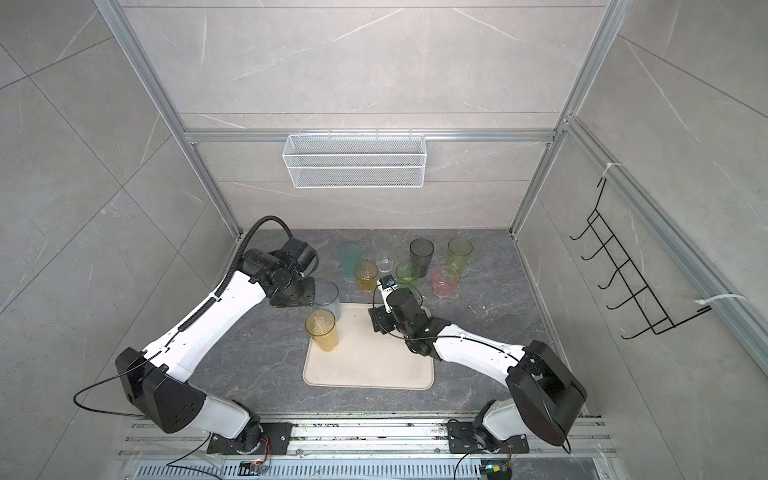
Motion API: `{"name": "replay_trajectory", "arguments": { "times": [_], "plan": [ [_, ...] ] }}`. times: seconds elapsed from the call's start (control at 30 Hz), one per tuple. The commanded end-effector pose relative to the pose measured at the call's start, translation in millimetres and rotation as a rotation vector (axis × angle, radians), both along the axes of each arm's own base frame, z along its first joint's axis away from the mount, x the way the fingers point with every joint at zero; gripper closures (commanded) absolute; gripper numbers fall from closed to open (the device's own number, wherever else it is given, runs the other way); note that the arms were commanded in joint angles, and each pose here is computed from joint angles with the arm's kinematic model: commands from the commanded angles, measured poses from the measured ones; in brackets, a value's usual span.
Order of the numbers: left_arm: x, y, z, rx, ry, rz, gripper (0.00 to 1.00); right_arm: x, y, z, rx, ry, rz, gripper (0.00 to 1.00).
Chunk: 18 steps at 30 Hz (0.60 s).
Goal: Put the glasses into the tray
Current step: 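Raise the left gripper and swing it toward the clear cup beyond the tray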
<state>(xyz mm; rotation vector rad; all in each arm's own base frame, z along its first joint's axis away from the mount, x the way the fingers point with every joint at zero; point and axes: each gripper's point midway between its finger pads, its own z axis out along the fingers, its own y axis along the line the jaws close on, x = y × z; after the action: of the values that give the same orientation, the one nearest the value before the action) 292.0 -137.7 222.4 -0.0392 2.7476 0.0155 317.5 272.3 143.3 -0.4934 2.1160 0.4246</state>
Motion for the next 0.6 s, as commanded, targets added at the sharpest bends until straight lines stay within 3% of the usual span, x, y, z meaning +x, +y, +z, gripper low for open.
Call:
{"name": "replay_trajectory", "arguments": {
  "times": [0.0,0.57],
  "plan": [
    [7,1,22,0.002,-0.065,-0.009,0.48,1,-6,15,0.022,-0.061,-0.030,0.21],
    [74,-38,70,-0.100,-0.298,-0.039,0.39,1,-45,40,0.040,-0.183,-0.180,0.20]
  ]
}}
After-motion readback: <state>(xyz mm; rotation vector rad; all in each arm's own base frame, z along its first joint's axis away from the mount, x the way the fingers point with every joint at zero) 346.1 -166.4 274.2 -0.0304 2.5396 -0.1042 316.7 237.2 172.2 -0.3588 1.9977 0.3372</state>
